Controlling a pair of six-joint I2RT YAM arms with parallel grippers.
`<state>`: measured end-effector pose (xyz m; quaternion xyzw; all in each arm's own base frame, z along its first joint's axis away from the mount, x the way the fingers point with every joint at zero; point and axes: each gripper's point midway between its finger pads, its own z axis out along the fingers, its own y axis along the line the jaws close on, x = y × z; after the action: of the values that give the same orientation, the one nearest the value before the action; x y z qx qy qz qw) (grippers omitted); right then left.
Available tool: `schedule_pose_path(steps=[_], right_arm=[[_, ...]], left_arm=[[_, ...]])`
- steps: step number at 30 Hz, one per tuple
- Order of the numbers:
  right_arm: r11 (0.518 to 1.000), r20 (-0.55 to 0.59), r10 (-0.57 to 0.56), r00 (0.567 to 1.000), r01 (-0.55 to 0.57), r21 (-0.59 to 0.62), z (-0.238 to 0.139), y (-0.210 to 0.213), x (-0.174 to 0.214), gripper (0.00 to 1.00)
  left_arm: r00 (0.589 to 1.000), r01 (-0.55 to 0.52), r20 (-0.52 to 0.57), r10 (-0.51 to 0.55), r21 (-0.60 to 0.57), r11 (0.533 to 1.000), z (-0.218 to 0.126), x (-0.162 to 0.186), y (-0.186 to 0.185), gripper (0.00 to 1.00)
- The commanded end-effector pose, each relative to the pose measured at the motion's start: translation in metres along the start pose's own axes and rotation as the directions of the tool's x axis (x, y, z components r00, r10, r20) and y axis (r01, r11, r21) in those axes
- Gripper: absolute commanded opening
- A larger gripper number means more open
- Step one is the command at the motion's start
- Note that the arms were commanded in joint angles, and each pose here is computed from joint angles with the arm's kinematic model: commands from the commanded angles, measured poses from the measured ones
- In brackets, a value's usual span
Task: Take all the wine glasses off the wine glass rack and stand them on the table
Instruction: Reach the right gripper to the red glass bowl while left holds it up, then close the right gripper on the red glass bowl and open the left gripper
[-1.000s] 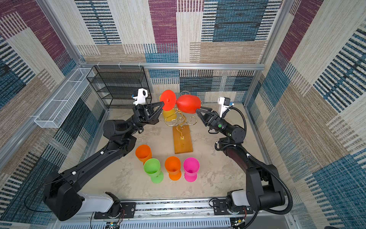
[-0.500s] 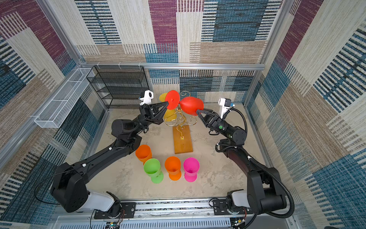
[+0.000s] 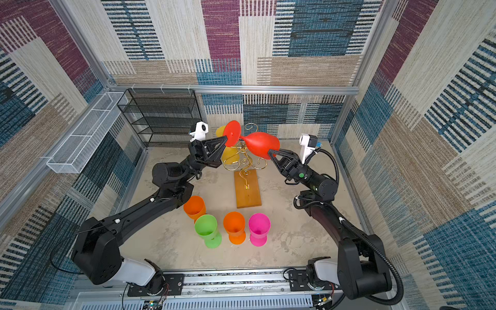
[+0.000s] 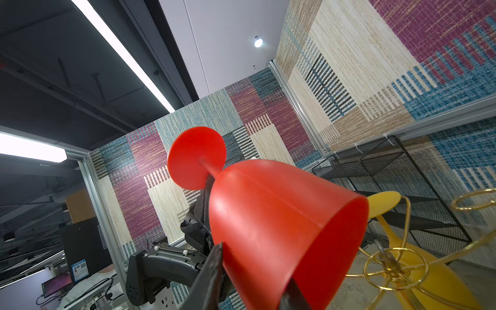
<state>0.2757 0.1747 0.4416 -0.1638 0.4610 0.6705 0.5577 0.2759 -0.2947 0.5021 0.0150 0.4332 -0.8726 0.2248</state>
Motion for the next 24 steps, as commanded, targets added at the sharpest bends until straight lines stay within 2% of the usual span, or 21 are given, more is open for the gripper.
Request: schedule_pose_path(steps=[1, 4, 9, 12, 16, 19, 24], right_arm=[[0.969, 0.058, -0.199, 0.978, 0.205, -0.134, -0.003, 0.046, -0.009, 0.19], [0.971, 0.064, -0.201, 0.978, 0.207, -0.117, -0.003, 0.047, -0.012, 0.12], [0.974, 0.076, -0.217, 0.973, 0.221, -0.056, -0.002, 0.047, -0.02, 0.05], [0.968, 0.075, -0.251, 0.965, 0.252, -0.002, 0.0, 0.048, -0.026, 0.04], [0.95, 0.055, -0.291, 0.955, 0.282, 0.134, 0.004, 0.044, -0.041, 0.01], [0.895, 0.027, -0.351, 0.936, 0.327, 0.303, 0.002, 0.037, -0.059, 0.0], [0.744, -0.057, -0.403, 0.913, 0.364, 0.56, -0.013, 0.027, -0.087, 0.0]], left_arm=[[0.999, -0.029, -0.019, 0.03, 0.015, 0.999, 0.0, 0.005, -0.003, 0.08], [0.999, -0.037, -0.019, 0.038, 0.016, 0.999, -0.001, 0.005, -0.003, 0.17], [0.999, -0.047, -0.023, 0.047, 0.032, 0.998, -0.001, 0.006, -0.004, 0.28], [0.999, -0.046, 0.01, 0.045, 0.053, 0.998, -0.002, 0.0, -0.004, 0.39], [0.998, -0.059, 0.004, 0.059, 0.051, 0.997, -0.004, 0.001, 0.0, 0.48], [0.996, -0.083, -0.007, 0.084, 0.048, 0.995, -0.004, 0.003, 0.0, 0.5], [0.988, -0.14, -0.063, 0.141, 0.021, 0.99, 0.0, 0.011, 0.002, 0.52]])
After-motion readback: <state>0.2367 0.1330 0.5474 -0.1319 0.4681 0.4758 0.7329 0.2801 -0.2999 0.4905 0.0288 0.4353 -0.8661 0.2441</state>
